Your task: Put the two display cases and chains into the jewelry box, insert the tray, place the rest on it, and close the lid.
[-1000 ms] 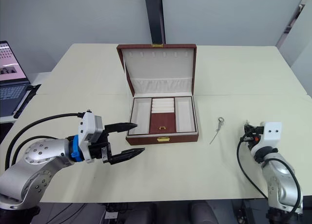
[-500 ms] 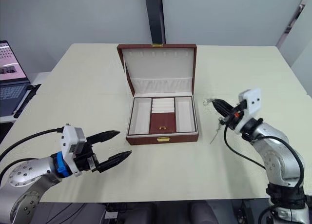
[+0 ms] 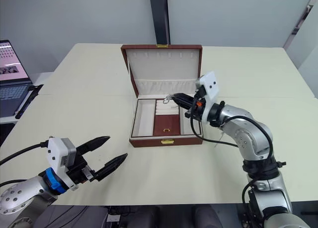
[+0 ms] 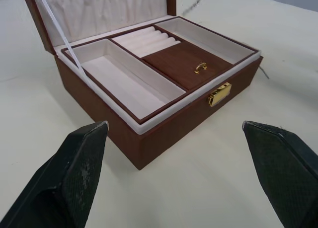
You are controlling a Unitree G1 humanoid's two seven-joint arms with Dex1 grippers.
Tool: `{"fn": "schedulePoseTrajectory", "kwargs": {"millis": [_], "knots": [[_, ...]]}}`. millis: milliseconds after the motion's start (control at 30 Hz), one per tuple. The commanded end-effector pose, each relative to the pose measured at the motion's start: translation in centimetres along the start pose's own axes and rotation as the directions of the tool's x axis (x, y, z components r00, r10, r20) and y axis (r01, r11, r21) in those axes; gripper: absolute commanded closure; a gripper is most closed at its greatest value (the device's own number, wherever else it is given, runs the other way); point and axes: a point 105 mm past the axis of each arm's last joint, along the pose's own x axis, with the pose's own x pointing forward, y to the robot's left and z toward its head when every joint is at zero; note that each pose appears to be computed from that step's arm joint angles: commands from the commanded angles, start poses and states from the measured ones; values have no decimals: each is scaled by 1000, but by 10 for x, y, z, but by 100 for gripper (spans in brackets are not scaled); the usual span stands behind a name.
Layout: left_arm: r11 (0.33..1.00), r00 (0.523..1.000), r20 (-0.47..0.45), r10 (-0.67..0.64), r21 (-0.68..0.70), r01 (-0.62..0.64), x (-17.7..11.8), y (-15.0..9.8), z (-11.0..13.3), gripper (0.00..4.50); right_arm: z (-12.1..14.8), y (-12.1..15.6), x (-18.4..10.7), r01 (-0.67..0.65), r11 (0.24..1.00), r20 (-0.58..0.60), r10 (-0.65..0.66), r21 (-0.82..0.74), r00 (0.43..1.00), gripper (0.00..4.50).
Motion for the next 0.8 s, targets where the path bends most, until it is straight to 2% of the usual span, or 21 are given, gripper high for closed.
{"fn": "schedulePoseTrajectory", "kwargs": {"millis": [33, 467, 800], "knots": [[999, 999, 31, 23, 31, -24, -3, -4, 12, 0, 9, 10, 11, -41, 998, 19, 42, -48, 999, 450], [997, 997, 36, 68, 18, -69, -3, -8, 16, 0, -9, 38, 63, -116, 992, -22, 115, -58, 993, 450], [997, 997, 38, 73, 19, -74, -1, -8, 16, 0, -27, 48, 78, -130, 990, -58, 127, -58, 990, 450]]}}
